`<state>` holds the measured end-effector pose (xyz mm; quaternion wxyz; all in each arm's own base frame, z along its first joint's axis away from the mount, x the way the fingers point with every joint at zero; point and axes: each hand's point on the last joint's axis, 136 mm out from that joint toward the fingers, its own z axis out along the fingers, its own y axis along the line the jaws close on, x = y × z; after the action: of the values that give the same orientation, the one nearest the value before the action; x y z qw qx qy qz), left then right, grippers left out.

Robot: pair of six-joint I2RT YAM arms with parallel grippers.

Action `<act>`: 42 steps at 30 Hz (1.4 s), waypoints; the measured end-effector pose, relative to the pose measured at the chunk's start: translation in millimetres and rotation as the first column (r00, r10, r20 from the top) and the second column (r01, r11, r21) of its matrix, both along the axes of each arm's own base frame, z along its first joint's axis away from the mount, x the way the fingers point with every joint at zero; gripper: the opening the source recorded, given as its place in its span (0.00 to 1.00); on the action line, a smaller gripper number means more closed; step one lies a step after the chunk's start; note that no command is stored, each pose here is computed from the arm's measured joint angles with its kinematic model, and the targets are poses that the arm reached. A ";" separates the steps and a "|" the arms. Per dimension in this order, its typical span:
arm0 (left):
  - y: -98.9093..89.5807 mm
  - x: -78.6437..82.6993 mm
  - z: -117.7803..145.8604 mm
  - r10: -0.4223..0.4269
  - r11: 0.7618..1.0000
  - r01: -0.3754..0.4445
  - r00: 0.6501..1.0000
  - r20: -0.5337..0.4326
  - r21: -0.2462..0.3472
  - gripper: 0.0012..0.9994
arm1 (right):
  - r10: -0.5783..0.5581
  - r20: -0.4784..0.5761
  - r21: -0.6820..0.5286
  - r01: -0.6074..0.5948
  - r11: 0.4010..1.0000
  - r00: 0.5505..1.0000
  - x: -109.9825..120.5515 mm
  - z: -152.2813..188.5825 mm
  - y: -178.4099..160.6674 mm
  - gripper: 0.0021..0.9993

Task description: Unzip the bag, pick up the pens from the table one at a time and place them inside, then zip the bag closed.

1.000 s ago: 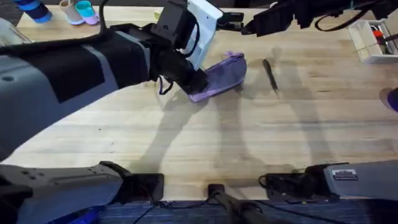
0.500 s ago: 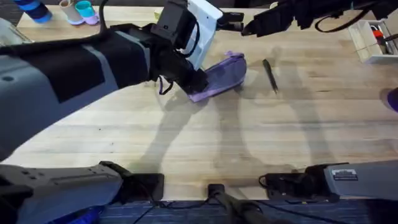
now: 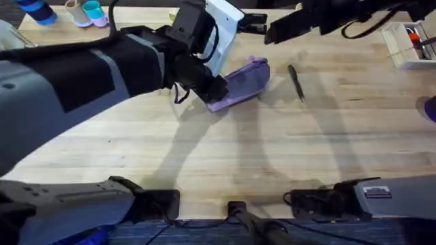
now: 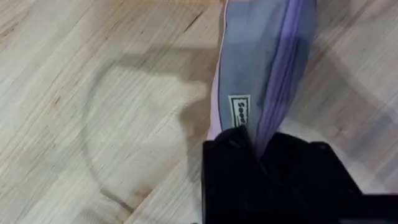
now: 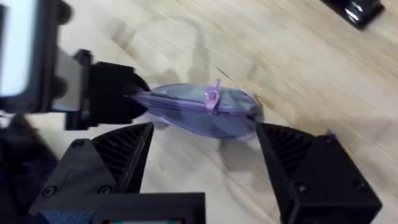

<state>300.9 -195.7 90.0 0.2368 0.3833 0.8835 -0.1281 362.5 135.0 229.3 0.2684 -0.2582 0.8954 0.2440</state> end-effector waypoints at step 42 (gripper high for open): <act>0.0 0.0 0.0 0.000 1.000 0.000 1.000 0.000 0.000 0.04 | 0.009 -0.007 -0.170 -0.010 0.985 1.000 36.6 -67.0 46.9 0.90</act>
<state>300.9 -195.7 90.0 0.2368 0.3833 0.8835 -0.1281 399.1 181.8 162.3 0.2415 -0.2838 0.9125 0.1686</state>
